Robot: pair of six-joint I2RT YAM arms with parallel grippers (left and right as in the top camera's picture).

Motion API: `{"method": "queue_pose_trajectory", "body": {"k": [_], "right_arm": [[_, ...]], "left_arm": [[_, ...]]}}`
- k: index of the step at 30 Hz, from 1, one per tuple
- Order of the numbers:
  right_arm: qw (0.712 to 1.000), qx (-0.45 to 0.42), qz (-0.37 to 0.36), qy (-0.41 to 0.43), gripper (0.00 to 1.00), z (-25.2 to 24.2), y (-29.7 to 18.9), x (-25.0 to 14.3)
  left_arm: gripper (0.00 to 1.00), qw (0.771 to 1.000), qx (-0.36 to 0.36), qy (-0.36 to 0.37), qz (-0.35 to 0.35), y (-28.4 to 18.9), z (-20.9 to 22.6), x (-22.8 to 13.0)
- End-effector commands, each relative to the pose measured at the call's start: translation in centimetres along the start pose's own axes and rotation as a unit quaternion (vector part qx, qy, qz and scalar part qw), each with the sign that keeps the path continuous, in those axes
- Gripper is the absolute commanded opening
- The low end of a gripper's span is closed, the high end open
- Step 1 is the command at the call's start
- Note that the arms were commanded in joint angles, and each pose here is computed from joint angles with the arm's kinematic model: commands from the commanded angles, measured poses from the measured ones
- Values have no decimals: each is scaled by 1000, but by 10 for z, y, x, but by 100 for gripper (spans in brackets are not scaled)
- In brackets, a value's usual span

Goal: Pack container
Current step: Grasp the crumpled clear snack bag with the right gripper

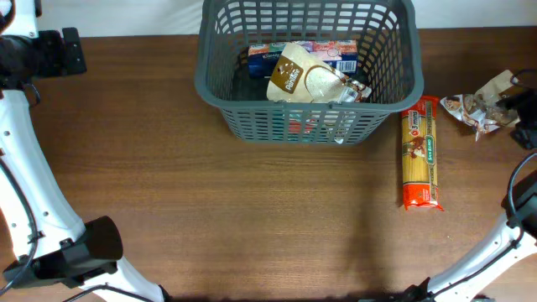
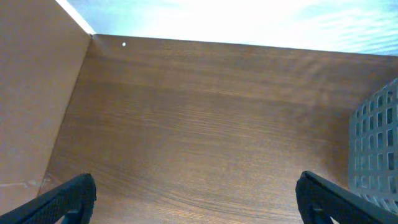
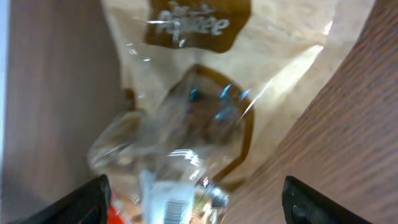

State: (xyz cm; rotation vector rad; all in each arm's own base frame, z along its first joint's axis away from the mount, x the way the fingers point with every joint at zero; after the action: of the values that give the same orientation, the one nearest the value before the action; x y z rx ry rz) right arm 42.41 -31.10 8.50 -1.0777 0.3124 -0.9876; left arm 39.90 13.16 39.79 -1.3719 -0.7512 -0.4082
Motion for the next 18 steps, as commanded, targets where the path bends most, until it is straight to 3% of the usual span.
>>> {"method": "queue_pose_trajectory", "body": {"k": [1,6,15,16,17,18], "right_arm": [[1000,9,1,5,86,-1,9,0],[1000,9,-1,5,84,-7,23,2],[999,8,21,34,69,-19,52,-7],[999,15,20,31,54,-16,53,-7],[999,22,19,28,32,-13,53,-6],[999,33,19,26,21,-9,53,-6]], "left_arm": [[99,1000,4,-8,2,2,3,0],[99,1000,4,-8,2,2,3,0],[99,1000,4,-8,2,2,3,0],[99,1000,4,-8,2,2,3,0],[99,1000,4,-8,2,2,3,0],[99,1000,4,-8,2,2,3,0]]}}
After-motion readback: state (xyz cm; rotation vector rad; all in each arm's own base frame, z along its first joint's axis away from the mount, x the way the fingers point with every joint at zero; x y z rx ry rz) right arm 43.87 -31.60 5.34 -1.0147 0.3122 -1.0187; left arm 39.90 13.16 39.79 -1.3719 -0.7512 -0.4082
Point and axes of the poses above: each gripper's point midway between its finger pads, its own y axis out along the fingers, its own z axis along the line the jaws close on, x = y × z, the point moved 4 cm from there along -y, back along the fingers, and after that the axes turned 6 degrees about -y, right-handed, at the moved point
